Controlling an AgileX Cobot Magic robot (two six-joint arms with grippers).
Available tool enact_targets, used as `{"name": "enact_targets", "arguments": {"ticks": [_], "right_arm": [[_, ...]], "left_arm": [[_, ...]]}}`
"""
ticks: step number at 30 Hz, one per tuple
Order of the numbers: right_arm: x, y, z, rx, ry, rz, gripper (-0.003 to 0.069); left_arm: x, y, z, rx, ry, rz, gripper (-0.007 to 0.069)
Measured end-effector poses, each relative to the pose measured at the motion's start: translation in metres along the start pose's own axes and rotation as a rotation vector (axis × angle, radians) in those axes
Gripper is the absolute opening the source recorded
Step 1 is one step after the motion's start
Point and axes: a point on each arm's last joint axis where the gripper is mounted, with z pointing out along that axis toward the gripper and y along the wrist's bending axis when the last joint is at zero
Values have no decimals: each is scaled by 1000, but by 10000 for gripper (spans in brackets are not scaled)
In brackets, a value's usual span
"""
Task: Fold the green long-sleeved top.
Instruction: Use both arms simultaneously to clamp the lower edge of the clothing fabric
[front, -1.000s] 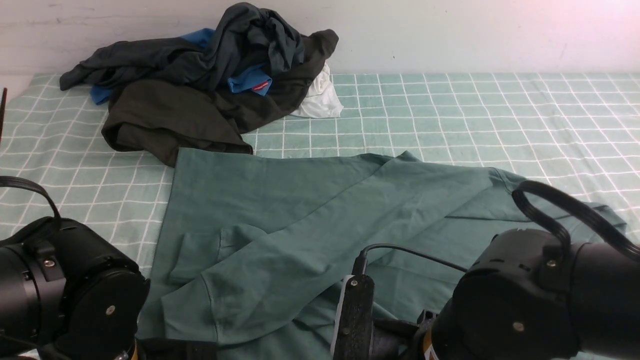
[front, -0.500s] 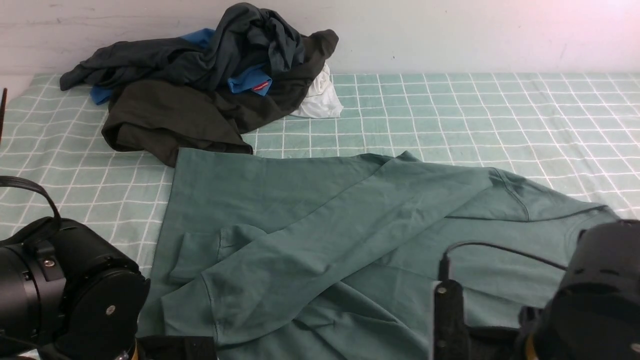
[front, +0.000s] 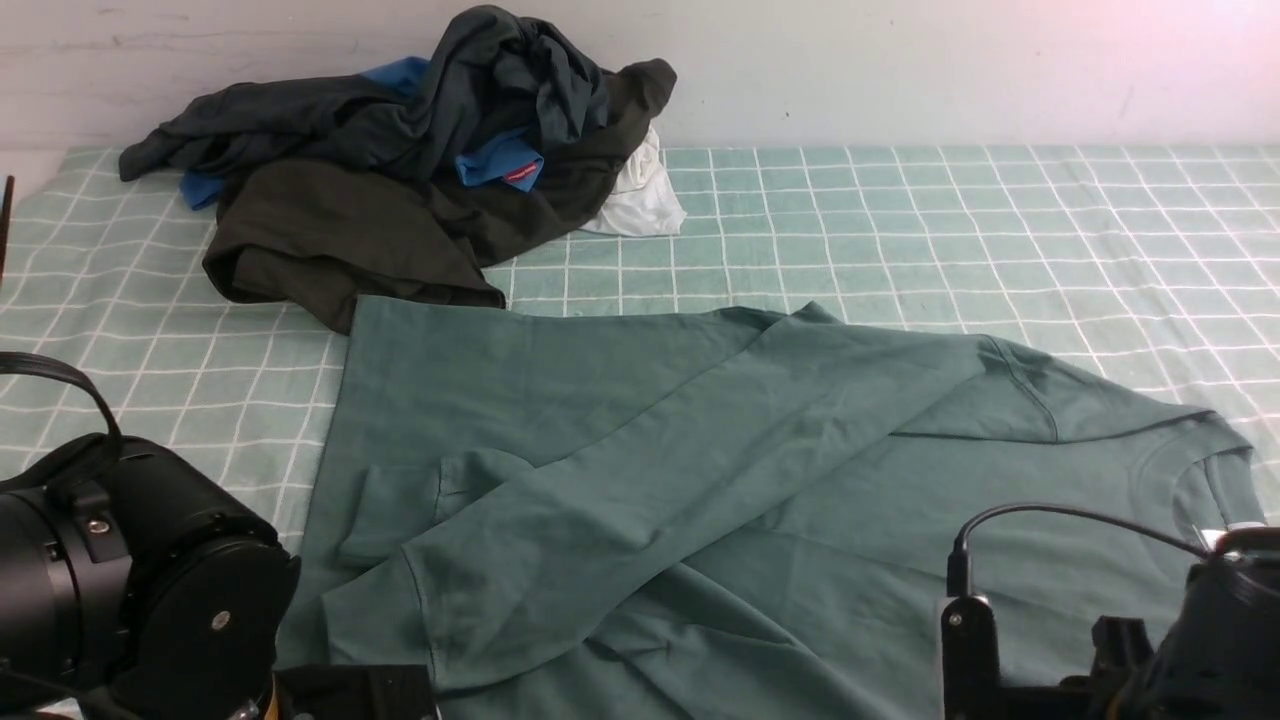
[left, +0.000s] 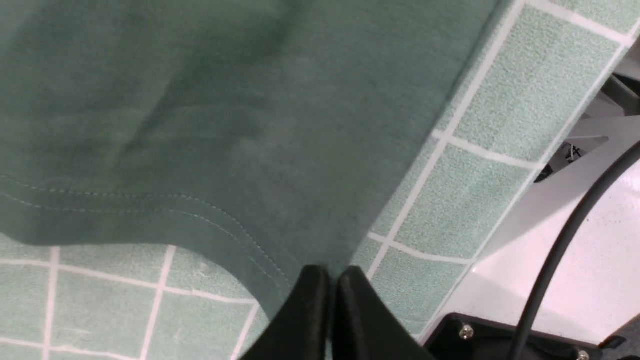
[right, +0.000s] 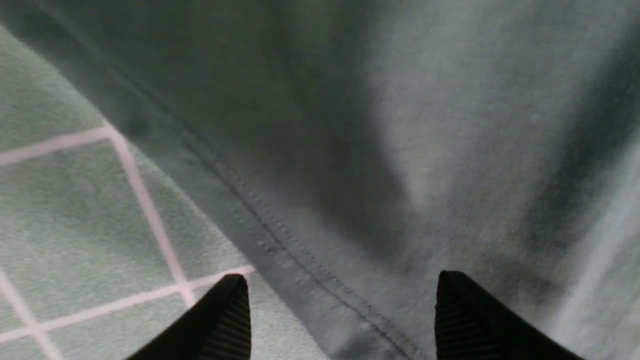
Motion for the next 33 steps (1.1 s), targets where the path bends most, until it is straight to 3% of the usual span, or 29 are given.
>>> {"name": "enact_targets", "arguments": {"ticks": [11,14,15,16,17,20,22,29,33], "right_arm": [[-7,-3,12,-22,49,-72,435],[-6,-3,10,-21,43,-66,329],[-6,-3,10,-21,43,-66,329],[-7,-3,9,-12,29,-67,252],[-7,-3,9,-11,27,-67,243],[-8,-4,9,-2,10,-69,71],[-8,-4,8,0,7,-68,30],[-1,-9,-12,32,2,-52,20],[5,-40,-38,50,-23,52,20]], "left_arm": [[-1,0,0,-5,-8,-1,-2],[-1,0,0,-6,-9,-1,-2],[-1,0,0,-6,-9,-1,-2],[-1,1,-2,-9,-14,-1,-2],[-1,1,-2,-9,-14,-1,-2],[-5,4,-9,-25,-38,-7,-2],[-8,5,-13,-34,-52,-9,-2],[-16,12,-35,-79,-99,-56,-2],[-16,29,-61,-142,-149,-127,0]]}}
